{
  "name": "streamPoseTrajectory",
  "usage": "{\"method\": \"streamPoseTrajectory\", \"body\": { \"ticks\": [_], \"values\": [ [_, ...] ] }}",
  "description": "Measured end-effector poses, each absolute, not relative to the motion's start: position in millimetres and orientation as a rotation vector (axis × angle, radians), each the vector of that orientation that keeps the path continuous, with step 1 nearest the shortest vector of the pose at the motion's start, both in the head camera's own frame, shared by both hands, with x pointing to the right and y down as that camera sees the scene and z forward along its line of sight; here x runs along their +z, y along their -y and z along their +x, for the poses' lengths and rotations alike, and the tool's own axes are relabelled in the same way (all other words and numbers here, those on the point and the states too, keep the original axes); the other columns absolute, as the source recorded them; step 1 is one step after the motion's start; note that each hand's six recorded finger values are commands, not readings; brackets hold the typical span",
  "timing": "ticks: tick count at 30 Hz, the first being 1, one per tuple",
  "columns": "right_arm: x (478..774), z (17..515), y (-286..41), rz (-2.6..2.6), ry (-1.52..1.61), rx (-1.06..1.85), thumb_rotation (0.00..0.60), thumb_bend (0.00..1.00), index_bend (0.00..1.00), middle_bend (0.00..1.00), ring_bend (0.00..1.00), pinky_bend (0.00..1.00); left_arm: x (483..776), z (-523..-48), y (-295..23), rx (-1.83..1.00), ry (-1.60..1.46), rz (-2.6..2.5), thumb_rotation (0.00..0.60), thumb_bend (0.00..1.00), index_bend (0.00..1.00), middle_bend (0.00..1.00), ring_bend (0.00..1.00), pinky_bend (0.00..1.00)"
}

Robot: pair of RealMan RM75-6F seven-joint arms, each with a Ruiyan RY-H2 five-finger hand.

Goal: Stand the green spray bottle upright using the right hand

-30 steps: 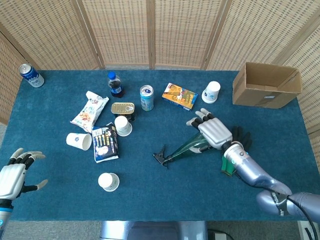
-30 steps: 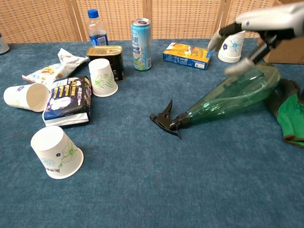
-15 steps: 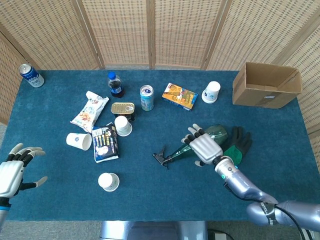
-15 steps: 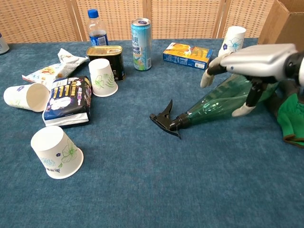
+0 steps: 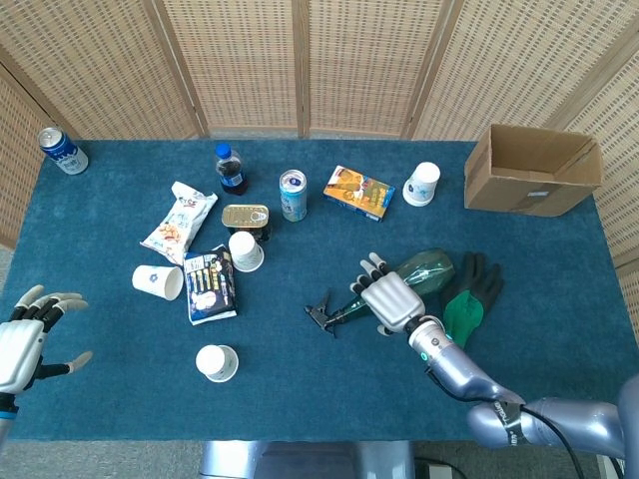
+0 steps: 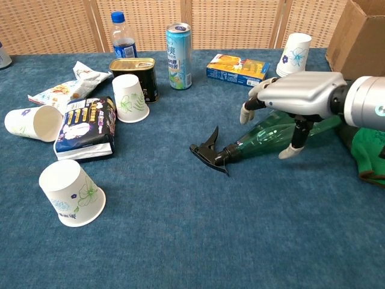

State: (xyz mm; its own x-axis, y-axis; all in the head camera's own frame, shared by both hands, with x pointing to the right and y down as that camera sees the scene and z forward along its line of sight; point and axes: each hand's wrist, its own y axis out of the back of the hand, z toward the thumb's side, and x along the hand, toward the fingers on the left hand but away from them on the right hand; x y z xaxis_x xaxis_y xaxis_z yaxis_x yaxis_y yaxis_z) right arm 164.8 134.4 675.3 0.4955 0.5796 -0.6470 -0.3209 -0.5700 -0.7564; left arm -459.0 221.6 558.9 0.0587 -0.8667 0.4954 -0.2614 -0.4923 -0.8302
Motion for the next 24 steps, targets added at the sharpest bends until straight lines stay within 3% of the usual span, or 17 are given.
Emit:
{"method": "streamPoseTrajectory", "body": {
  "ticks": [10,16,24],
  "values": [
    [688.4,159.8,-141.0,-1.764,0.177,1.223,0.600,0.18,0.26,0.26,0.05,0.02,562.9,-464.6,-223.7,-1.476,-1.130,-1.805,0.597,0.18,0.29,0.27,0.21,0.00],
    [689.4,158.3,-145.2,-1.759,0.166,1.222,0.600,0.15,0.35,0.32,0.10,0.05,564.6,-465.8,-224.4,-1.477,-1.133,-1.809,0.596,0.18,0.29,0.27,0.21,0.00],
    [685.9,153.5,-143.9,-1.762,0.169,1.213,0.600,0.14,0.44,0.39,0.18,0.25,566.7,-467.2,-225.5,-1.482,-1.134,-1.812,0.596,0.18,0.29,0.27,0.21,0.00]
  ]
}}
